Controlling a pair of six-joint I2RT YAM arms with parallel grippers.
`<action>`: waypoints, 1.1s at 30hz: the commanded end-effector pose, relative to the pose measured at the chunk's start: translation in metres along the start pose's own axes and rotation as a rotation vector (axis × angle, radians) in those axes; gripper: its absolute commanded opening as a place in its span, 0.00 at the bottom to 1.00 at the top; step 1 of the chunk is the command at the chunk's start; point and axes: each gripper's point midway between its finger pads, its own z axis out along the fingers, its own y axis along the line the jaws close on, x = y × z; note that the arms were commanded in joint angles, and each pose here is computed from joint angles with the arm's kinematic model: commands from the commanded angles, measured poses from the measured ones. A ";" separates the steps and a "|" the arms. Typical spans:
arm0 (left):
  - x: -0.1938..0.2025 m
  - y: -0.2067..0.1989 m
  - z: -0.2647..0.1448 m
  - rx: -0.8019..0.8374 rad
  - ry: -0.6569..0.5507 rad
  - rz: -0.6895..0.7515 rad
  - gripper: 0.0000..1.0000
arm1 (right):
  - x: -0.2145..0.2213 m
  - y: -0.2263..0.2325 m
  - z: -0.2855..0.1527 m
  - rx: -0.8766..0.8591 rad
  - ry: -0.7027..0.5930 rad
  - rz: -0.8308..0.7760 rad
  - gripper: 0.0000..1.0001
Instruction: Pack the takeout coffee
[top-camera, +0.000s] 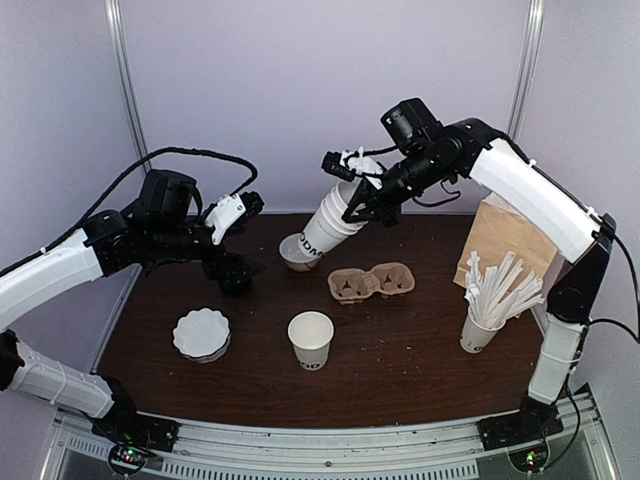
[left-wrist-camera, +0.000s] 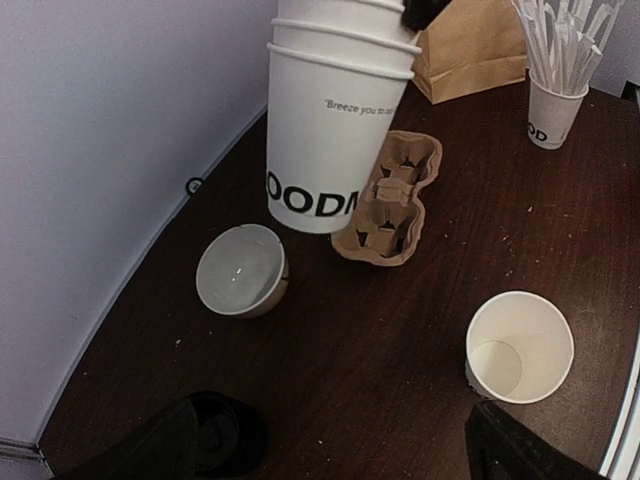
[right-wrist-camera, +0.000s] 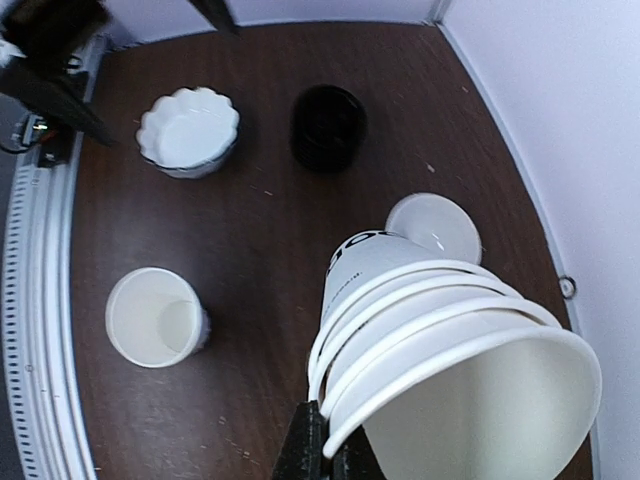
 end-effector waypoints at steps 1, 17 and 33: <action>-0.010 0.013 0.000 -0.070 -0.044 0.019 0.98 | 0.055 -0.084 0.003 0.304 0.236 0.036 0.00; -0.004 0.002 0.012 -0.002 -0.033 0.005 0.97 | 0.156 -0.178 0.017 0.443 0.434 0.268 0.00; 0.000 -0.004 0.019 0.032 -0.014 -0.001 0.98 | 0.177 -0.178 0.040 0.394 0.490 0.288 0.08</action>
